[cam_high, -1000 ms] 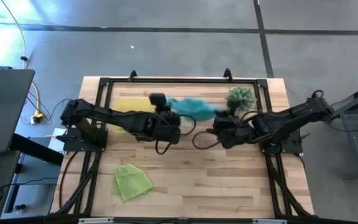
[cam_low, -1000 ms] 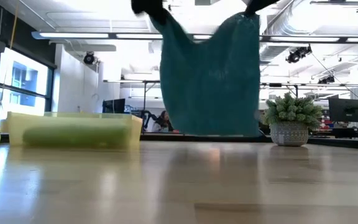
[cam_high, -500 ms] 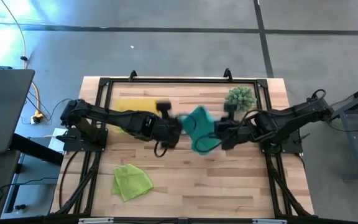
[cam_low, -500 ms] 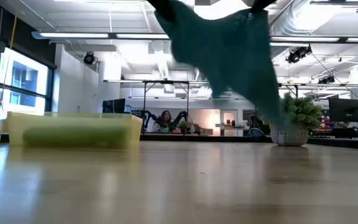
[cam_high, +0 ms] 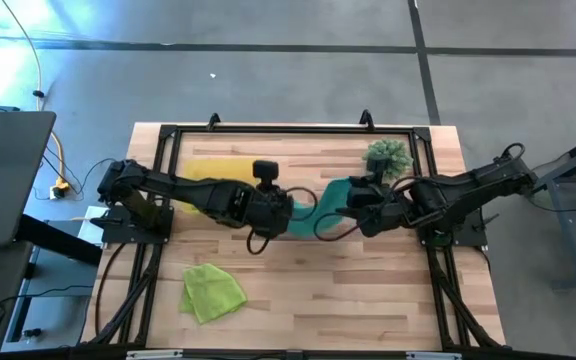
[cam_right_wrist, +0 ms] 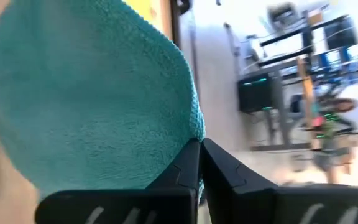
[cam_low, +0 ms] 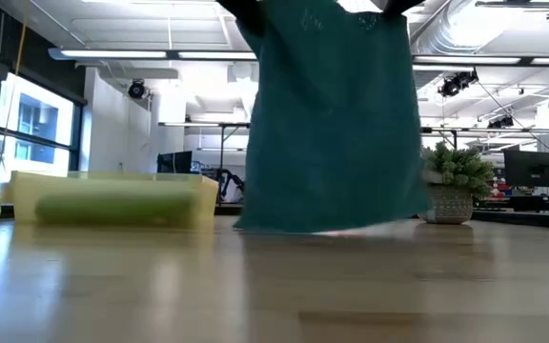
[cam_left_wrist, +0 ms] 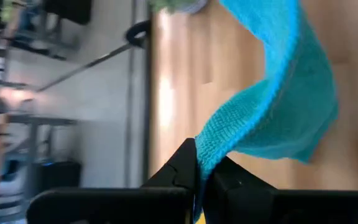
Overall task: Roll microfiber towels into tight, uniform cylinder then place into a basket
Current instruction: Fold the blue microfiber towel
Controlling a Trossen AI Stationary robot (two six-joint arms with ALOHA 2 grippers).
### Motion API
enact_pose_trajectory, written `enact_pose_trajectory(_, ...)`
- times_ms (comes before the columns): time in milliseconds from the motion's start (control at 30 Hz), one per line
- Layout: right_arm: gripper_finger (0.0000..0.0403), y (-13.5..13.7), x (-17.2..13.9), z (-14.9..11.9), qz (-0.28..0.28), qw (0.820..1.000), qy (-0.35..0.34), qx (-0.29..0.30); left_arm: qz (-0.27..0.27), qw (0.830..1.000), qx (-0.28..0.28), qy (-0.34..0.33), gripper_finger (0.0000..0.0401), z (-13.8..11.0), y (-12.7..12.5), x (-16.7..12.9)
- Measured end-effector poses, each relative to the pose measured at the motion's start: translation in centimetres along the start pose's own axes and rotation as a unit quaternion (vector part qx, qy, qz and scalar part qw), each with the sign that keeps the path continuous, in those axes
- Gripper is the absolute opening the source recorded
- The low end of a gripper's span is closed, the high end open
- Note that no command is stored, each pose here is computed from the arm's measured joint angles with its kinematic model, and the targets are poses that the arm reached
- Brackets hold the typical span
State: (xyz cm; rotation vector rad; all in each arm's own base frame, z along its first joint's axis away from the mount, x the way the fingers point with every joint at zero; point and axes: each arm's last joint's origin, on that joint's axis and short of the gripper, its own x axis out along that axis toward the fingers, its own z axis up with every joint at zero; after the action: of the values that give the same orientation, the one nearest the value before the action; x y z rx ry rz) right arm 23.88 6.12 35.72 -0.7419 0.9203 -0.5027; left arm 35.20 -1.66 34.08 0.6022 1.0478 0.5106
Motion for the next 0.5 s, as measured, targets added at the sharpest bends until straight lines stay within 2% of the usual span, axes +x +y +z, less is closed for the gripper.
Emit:
enact_pose_trajectory(200, 0.0, -1.3, 1.0, -0.3, -0.094, 0.993, 0.035, -0.056, 0.059, 0.997, 0.028, 0.03, 0.0, -0.4, 1.7, 1.3)
enact_pose_trajectory(300, 0.0, -2.3, 2.0, -0.6, -0.126, 0.989, 0.062, -0.044, 0.109, 0.992, 0.018, 0.055, 0.0, -0.8, 3.0, 2.1)
enact_pose_trajectory(400, 0.0, -3.1, 3.0, -1.0, -0.116, 0.99, 0.079, 0.012, 0.134, 0.988, -0.02, 0.069, 0.0, -1.2, 4.0, 2.8)
enact_pose_trajectory(433, 0.0, -3.1, 3.2, -1.2, -0.097, 0.991, 0.083, 0.037, 0.125, 0.989, -0.04, 0.067, 0.0, -1.3, 4.1, 3.0)
enact_pose_trajectory(500, 0.0, -2.8, 3.6, -1.6, -0.043, 0.991, 0.091, 0.083, 0.069, 0.993, -0.079, 0.058, 0.0, -1.3, 3.8, 3.1)
